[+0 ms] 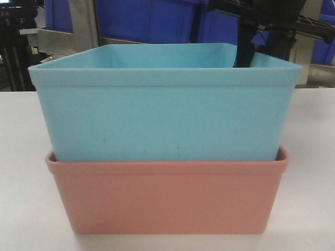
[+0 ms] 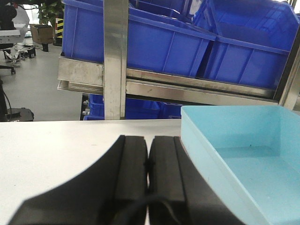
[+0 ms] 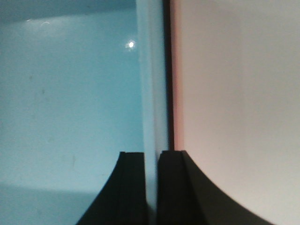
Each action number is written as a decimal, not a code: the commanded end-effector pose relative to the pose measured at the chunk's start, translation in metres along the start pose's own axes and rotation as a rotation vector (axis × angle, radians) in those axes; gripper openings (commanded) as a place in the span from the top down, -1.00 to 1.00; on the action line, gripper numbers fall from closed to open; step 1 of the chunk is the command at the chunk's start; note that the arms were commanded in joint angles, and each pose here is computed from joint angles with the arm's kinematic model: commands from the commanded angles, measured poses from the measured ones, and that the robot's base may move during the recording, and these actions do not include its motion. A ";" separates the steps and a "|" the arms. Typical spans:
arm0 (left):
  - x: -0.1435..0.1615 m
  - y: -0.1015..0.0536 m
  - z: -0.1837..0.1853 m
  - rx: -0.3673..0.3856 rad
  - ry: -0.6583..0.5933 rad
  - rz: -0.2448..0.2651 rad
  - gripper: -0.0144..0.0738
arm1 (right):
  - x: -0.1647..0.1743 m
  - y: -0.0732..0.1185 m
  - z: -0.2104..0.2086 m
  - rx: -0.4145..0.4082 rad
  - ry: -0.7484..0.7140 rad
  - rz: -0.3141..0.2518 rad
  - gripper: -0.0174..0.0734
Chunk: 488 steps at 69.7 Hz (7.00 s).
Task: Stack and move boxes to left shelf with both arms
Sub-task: 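Open the right gripper and raise it off the blue bin rim, then lower both grippers onto the stacked bins' near rim, then close both grippers on the rims of the stacked bins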
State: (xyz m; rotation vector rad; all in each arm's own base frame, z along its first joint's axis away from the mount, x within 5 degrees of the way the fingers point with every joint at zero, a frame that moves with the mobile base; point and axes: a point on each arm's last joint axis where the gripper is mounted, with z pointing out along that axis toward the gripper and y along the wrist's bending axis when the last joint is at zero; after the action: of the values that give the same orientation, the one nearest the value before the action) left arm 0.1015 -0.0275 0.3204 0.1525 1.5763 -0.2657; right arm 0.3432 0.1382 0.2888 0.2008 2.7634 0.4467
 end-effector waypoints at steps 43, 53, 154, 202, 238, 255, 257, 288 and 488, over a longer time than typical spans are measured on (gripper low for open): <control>-0.017 0.000 -0.001 -0.009 -0.111 0.000 0.70 | 0.001 0.003 -0.013 -0.074 -0.094 -0.043 -0.24; -0.017 0.000 -0.001 -0.009 -0.111 0.000 0.70 | 0.002 0.003 -0.013 -0.071 -0.089 -0.053 -0.45; -0.024 -0.002 0.006 0.006 -0.025 -0.027 0.70 | 0.004 0.001 -0.013 -0.056 -0.069 -0.061 -0.44; -0.019 -0.018 0.163 0.089 0.623 -0.297 0.70 | 0.008 -0.002 -0.012 -0.026 -0.024 -0.071 -0.44; -0.017 -0.070 0.237 0.297 0.849 -0.212 -0.21 | 0.010 -0.002 -0.012 -0.019 -0.016 -0.077 -0.44; -0.006 -0.084 0.250 0.133 0.997 -0.227 -0.20 | 0.020 0.013 -0.010 -0.013 -0.006 -0.137 -0.44; -0.004 -0.084 0.250 0.112 1.017 -0.217 -0.20 | 0.020 0.013 -0.009 -0.007 -0.006 -0.132 -0.44; 0.044 -0.096 0.265 -0.009 1.205 -0.239 -0.20 | 0.021 0.007 -0.005 0.068 0.018 -0.077 -0.44; 0.068 -0.108 0.261 -0.013 1.357 -0.197 0.59 | 0.036 0.015 0.026 0.174 0.124 -0.147 0.51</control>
State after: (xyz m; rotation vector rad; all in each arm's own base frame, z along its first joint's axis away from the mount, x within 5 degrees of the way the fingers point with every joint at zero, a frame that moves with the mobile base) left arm 0.3257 -0.2024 0.2316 0.1882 3.0288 -0.2516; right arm 0.3213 0.1665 0.2363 0.0268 2.9888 0.1375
